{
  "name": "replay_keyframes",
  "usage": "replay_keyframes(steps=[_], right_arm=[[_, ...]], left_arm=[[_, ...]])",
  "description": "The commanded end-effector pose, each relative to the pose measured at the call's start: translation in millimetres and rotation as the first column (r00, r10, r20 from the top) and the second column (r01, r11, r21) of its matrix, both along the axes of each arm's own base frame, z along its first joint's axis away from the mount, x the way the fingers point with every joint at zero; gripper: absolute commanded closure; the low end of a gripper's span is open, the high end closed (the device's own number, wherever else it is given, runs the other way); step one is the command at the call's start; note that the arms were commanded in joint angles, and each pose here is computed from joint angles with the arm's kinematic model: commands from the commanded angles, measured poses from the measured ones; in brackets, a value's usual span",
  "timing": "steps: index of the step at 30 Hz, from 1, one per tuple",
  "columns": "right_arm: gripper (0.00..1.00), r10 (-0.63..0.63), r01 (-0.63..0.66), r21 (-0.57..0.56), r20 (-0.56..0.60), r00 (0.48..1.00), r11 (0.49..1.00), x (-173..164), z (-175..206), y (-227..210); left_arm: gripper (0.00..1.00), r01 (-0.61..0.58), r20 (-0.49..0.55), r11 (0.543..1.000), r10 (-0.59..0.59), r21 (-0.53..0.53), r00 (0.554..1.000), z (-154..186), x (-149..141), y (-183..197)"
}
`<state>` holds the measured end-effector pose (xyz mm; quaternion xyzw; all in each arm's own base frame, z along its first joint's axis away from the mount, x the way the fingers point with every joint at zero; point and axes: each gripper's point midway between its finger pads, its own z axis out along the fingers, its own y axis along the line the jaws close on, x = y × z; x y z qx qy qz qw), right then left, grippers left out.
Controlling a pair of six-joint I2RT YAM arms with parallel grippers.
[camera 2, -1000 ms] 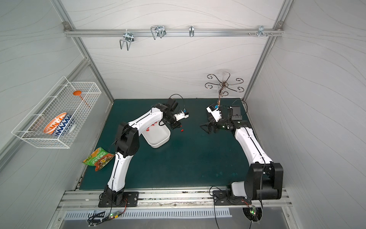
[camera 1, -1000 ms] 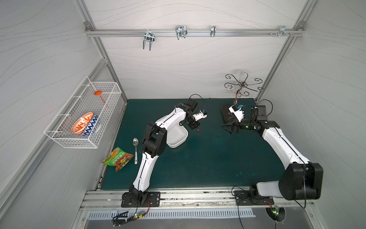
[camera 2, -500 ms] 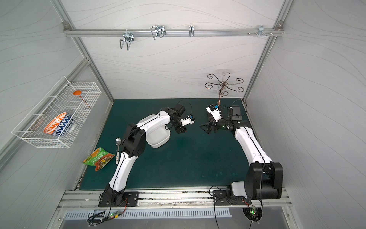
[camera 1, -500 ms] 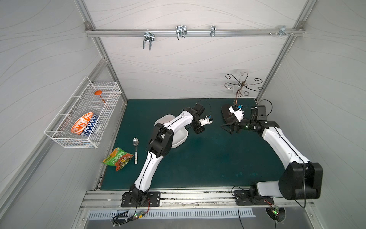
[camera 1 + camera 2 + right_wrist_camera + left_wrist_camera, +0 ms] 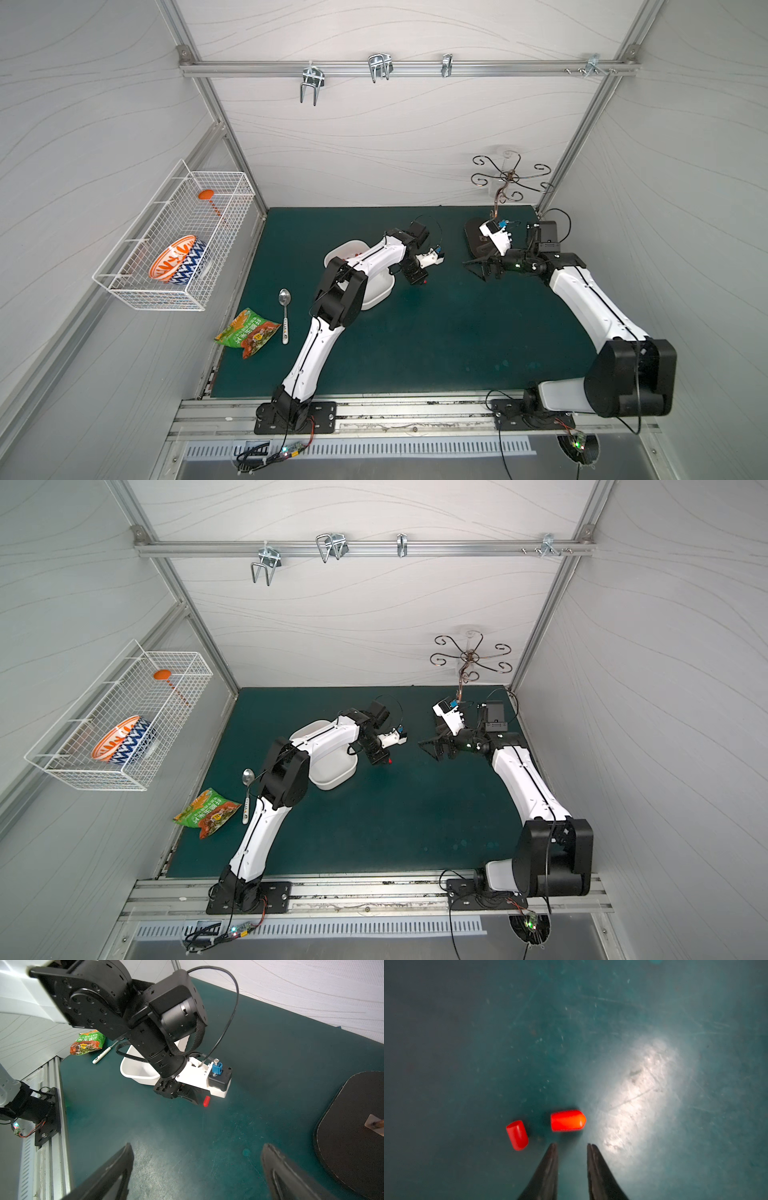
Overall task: Take the screw protection sleeves out of the storage box
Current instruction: Place the screw protection sleeve at the center of the board, then pick up the screw protection sleeve from the storage box.
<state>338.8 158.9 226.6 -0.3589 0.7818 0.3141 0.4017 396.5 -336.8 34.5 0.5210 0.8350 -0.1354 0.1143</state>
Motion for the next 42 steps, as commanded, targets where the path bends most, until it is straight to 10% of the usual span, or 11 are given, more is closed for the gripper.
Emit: replay_keyframes(steps=[1,8,23,42], right_arm=[[0.01,0.01,-0.01,0.014,-0.002,1.0,1.0,-2.5,2.6,1.3],[0.01,0.068,-0.068,0.017,-0.012,0.998,0.998,-9.9,-0.1,17.9],[0.01,0.339,-0.347,-0.06,-0.109,0.935,0.936,-55.7,-45.2,114.4],[0.01,0.293,-0.3,-0.072,-0.096,0.951,0.951,-45.1,-47.6,95.1]], left_arm=[[0.7,0.015,0.036,0.996,-0.012,-0.084,0.999,55.1,-5.7,-1.6],[0.68,-0.026,0.021,0.987,0.03,-0.161,0.999,104.5,-20.8,39.2],[0.59,-0.243,0.177,0.969,0.234,0.034,0.956,74.5,29.9,221.7],[0.63,0.007,0.21,0.986,-0.043,0.169,0.977,20.1,82.8,223.7]])
